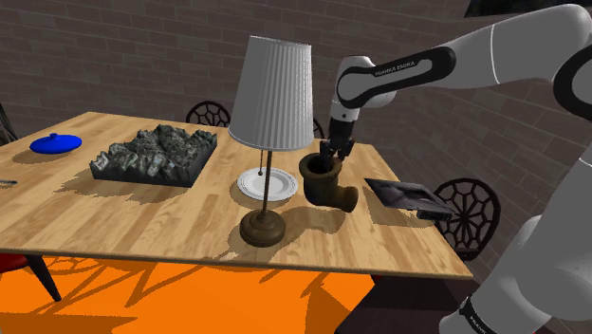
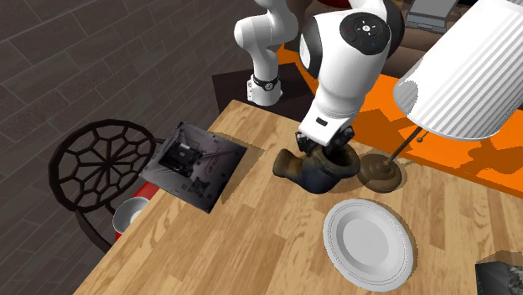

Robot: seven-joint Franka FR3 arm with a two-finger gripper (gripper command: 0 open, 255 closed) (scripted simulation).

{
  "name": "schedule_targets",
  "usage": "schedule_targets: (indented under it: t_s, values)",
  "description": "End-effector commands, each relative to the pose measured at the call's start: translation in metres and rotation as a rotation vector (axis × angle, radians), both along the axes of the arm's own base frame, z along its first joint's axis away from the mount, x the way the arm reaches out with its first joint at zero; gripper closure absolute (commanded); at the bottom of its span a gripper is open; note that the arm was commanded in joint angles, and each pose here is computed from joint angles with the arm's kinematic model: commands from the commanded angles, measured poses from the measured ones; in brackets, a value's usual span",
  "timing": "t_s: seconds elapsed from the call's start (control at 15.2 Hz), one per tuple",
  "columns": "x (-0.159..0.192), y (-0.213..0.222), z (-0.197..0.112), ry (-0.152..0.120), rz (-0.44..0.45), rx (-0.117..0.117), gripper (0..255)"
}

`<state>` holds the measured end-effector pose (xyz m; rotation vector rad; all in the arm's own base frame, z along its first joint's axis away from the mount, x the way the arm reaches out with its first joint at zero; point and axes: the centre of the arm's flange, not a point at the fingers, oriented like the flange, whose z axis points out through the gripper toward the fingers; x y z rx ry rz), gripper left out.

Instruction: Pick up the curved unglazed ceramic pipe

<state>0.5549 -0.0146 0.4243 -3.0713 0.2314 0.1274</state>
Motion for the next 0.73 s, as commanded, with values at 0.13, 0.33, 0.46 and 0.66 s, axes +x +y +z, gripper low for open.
schedule_targets:
  t_s: [0.13,0.33,0.46,0.66]
  values:
    - [0.001,0.001,0.023,-0.003,0.000,0.000,255]
    - [0.001,0.001,0.038,-0.003,0.000,0.000,255]
    - [0.001,0.001,0.049,-0.003,0.000,0.000,255]
    - [0.001,0.001,0.060,-0.003,0.000,0.000,255]
